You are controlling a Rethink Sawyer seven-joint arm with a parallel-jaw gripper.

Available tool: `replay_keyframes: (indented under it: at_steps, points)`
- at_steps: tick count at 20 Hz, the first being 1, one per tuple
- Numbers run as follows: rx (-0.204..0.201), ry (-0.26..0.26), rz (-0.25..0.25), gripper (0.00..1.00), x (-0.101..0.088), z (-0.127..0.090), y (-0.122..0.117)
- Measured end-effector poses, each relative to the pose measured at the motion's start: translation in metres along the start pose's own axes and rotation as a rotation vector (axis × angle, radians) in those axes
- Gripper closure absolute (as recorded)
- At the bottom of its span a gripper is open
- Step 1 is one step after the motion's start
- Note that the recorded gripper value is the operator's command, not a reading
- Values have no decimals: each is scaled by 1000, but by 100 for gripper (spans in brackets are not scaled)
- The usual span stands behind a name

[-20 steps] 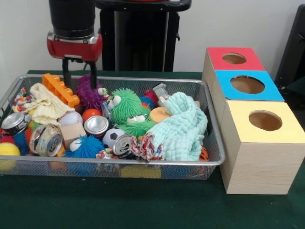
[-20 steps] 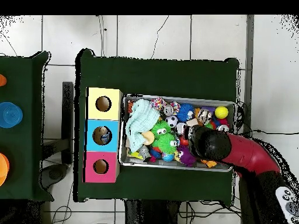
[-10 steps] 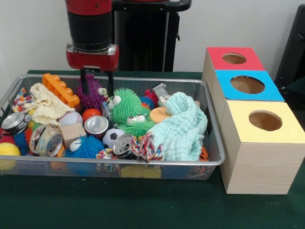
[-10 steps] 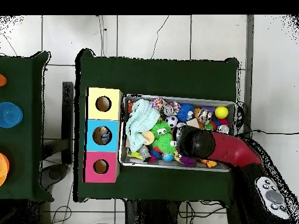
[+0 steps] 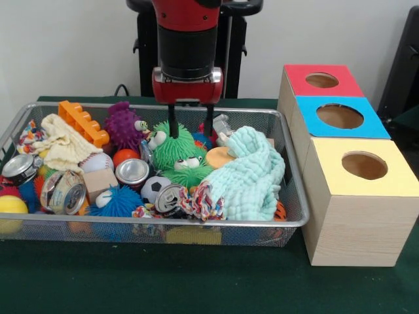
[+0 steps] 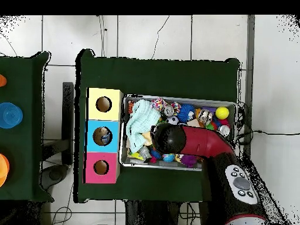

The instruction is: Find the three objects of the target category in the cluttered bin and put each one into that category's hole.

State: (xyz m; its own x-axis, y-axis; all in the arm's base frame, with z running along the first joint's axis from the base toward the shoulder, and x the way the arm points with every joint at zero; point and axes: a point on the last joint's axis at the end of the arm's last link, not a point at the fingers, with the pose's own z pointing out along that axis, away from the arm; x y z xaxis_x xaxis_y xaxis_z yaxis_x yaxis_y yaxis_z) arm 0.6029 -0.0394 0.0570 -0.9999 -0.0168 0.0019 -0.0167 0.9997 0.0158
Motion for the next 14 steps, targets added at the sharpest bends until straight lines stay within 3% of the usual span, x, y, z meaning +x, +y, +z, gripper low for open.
replay_keyframes:
  at_steps: [9,14]
  points:
    - [8,52,63,0,14,18,-11]
    - [34,64,106,0,24,12,-27]
